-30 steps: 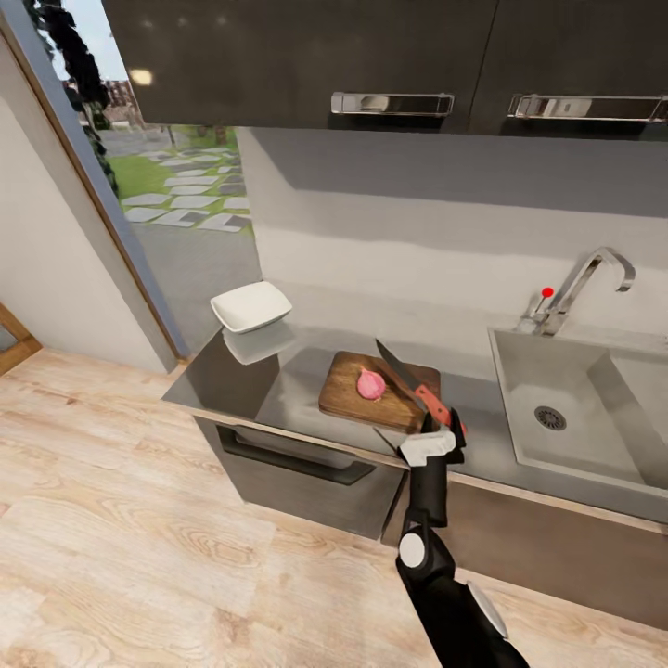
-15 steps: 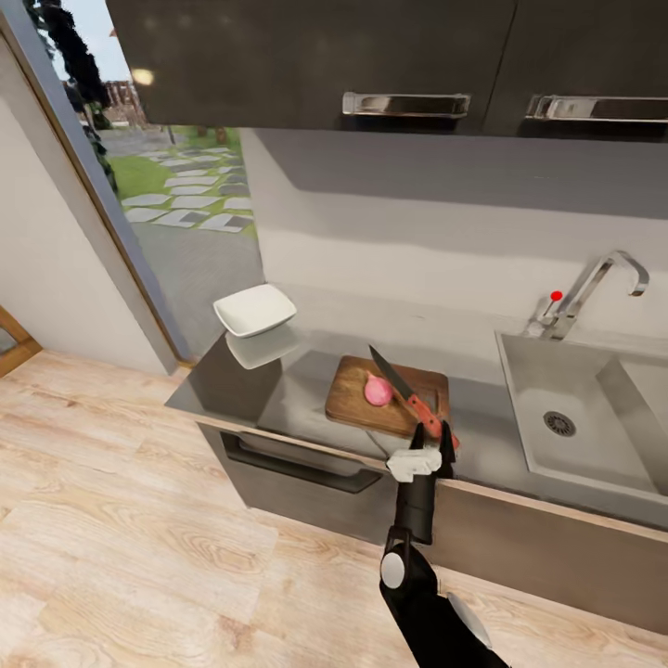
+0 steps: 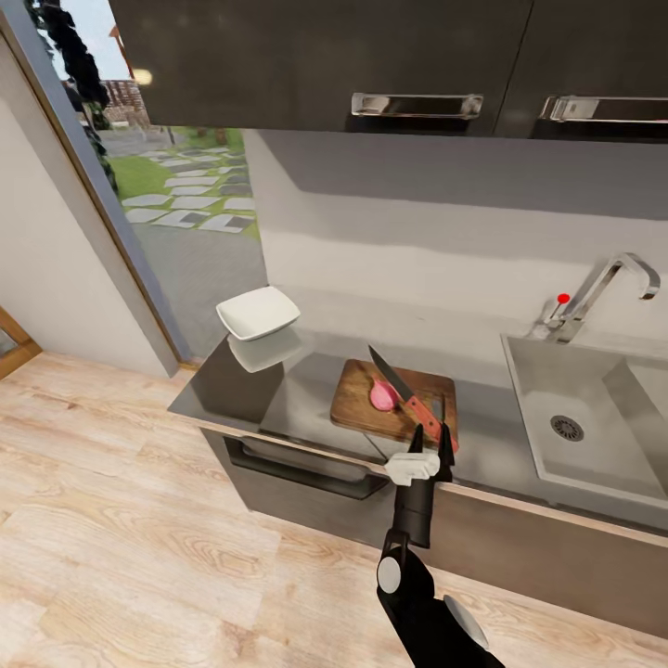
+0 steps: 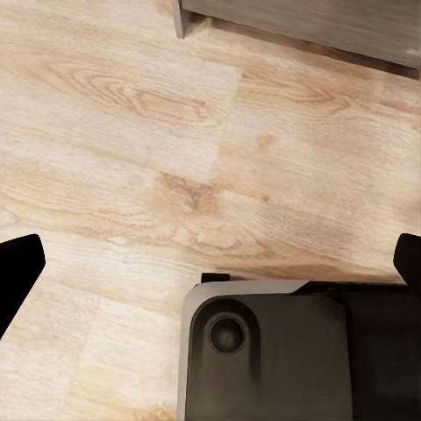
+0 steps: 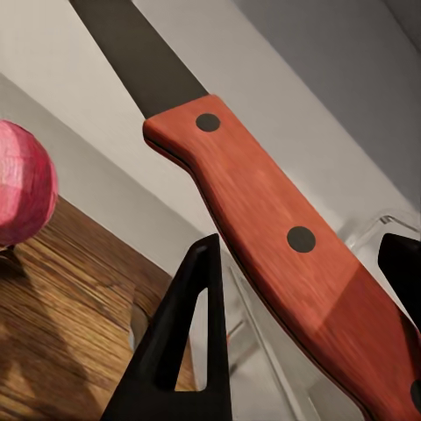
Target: In the kitchen, take the Vidalia onion out of the sink, dice it on the chopping board with the paring knife, put the diced onion into the bowl on the countertop, then place both the paring knife and the chopping board into the sink.
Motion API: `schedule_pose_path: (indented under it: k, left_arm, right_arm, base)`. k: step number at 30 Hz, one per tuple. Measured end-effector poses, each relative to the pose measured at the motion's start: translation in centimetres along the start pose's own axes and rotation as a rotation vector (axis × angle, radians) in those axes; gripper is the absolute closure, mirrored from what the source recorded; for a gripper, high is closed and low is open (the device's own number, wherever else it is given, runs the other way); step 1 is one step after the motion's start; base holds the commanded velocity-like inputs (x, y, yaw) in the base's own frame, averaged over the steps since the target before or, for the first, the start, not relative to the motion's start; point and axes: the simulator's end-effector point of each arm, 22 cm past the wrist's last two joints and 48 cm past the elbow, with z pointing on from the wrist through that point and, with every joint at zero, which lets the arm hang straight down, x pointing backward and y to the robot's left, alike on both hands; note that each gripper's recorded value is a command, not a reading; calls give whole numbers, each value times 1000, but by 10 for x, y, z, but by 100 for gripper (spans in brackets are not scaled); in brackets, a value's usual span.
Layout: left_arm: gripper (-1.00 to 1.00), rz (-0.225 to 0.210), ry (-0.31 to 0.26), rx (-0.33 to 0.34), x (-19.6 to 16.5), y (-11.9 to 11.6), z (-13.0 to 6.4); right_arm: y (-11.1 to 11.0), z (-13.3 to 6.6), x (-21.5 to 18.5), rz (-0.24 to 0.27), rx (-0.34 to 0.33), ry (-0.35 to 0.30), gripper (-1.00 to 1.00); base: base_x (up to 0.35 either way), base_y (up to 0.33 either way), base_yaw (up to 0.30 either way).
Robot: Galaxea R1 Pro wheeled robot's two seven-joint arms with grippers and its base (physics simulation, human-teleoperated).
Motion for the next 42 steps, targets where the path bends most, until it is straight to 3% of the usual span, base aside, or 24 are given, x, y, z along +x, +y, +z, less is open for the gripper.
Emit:
schedule_pose_path:
  k: [9,17,21,27,38,42]
  left_arm:
    - [-100,0,1,0,0,0,0]
    - [-100,1,7,-1,3,1,-1]
    - [-100,1,12,-2,5,1,-1]
    - [-100,2,14,-2,7,1,-2]
    - [-100,2,15,-2,7,1,-2]
    - [-100,0,21,-6,9,1,-2]
  right_arm:
    - [-3,1,6,-50,8,32,100]
    - [-6,6,0,-35,6,33,100]
    - [-11,18,-17,-15,-31,26,100]
    - [-5,28,-19,-72,-138,100,100]
    - [-3,28,-17,-81,-151,112,100]
    - [1,28,-25,-111,-142,98,100]
  base:
    - [0,0,0]
    - [0,0,0]
    - [0,0,0]
    - [0,0,0]
    - [0,0,0]
    - [0,0,0]
